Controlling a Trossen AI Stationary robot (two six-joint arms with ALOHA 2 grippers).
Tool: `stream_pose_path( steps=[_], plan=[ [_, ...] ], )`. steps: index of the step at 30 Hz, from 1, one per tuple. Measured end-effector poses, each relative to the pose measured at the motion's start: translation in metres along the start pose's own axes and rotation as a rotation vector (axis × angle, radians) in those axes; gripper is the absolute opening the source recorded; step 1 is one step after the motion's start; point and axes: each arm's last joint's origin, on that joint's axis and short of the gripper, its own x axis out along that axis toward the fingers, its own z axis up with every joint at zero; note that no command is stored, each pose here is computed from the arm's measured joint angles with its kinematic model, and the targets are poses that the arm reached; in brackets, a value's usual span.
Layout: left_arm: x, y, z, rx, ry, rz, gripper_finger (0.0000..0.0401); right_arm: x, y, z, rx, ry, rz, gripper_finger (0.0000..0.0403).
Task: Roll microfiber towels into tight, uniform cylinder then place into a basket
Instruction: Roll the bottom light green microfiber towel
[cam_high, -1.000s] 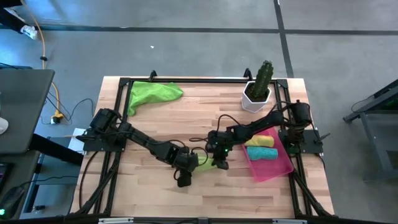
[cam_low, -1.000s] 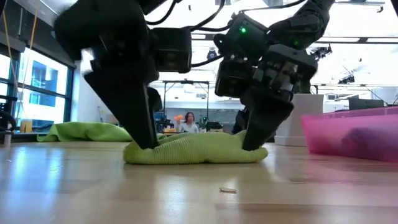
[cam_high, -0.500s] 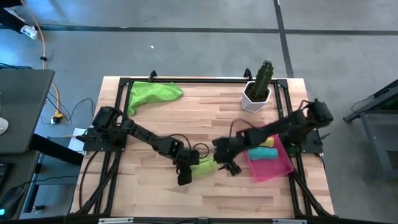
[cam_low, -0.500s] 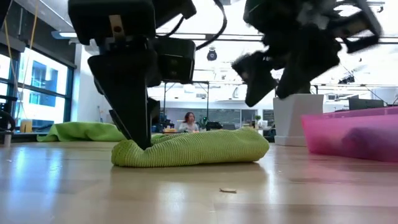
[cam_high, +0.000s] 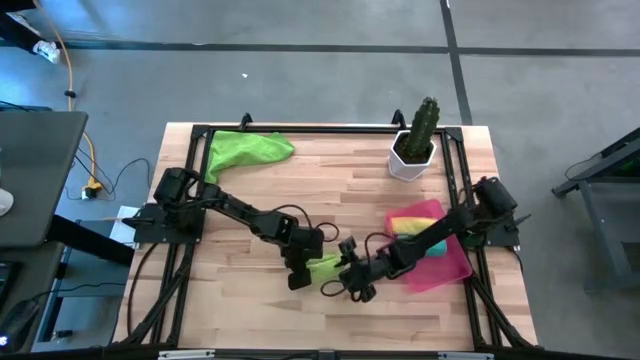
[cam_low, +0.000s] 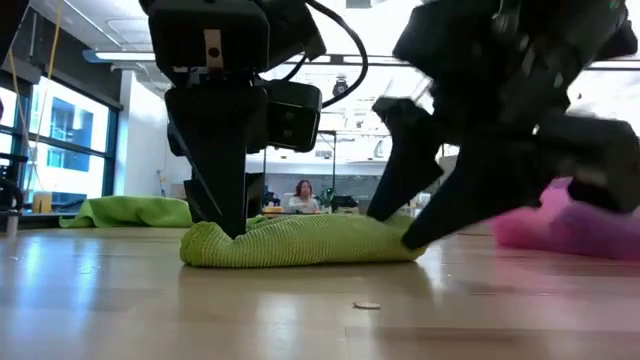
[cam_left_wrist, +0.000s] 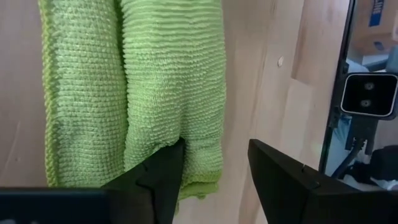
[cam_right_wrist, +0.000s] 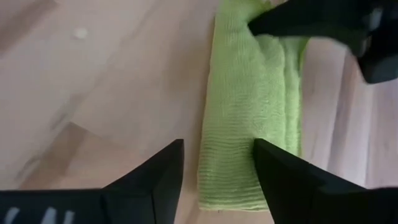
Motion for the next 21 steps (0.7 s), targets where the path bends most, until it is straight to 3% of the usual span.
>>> stream_pose_path(
  steps=[9,12,18,21],
  plan=[
    [0.000,-0.001,0.001,0.009,0.023,-0.068,0.0172,0.017,0.002,-0.008,0.088,0.029,-0.066,0.0159],
    [0.000,-0.001,0.001,0.011,0.029,-0.079,0.0172,0.019,-0.001,-0.009,0.168,0.031,-0.046,0.0125],
    [-0.002,0.001,0.002,0.051,0.025,-0.079,0.0172,0.020,-0.005,-0.012,0.284,0.044,0.011,0.0018],
    [-0.008,0.001,0.002,0.073,0.021,-0.062,0.0172,0.021,-0.008,-0.013,0.319,0.046,0.057,0.0014]
  ],
)
